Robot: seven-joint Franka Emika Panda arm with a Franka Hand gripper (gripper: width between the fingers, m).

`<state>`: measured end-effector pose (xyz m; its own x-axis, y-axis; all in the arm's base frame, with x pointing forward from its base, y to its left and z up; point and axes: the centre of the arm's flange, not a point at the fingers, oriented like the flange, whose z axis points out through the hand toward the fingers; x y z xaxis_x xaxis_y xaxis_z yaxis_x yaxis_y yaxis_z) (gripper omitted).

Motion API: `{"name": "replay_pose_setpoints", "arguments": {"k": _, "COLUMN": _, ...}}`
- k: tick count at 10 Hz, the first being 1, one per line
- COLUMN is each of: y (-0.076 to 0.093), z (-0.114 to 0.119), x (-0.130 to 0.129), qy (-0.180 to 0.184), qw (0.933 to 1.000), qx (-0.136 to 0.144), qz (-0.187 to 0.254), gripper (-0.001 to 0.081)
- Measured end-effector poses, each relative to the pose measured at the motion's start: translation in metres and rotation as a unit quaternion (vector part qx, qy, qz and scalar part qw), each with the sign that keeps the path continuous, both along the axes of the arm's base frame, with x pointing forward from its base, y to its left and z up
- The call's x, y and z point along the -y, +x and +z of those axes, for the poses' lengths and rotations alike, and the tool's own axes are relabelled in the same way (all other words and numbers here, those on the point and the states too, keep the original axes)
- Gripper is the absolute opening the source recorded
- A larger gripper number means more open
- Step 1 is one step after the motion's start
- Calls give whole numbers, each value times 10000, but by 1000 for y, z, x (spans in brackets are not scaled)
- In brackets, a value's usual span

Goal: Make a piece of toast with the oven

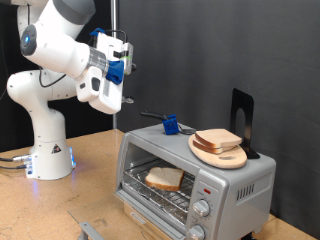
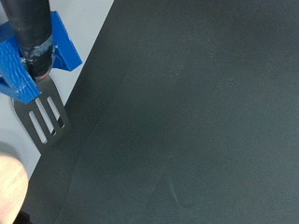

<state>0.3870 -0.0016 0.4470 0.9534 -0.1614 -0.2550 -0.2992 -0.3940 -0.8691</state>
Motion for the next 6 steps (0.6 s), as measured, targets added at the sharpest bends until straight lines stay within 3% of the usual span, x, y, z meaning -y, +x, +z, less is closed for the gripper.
{"name": "replay_pose_setpoints", "arguments": {"k": 3, "y": 3, "z": 2, "x": 12, "qy": 324, "qw": 9966, "qx": -515, "qz": -551, "gripper": 682}}
{"name": "replay_pose_setpoints", "arguments": {"k": 6, "y": 11, "z": -8, "x": 48, "qy": 194, "qw": 9891, "qx": -579, "qz": -1338, "gripper": 682}}
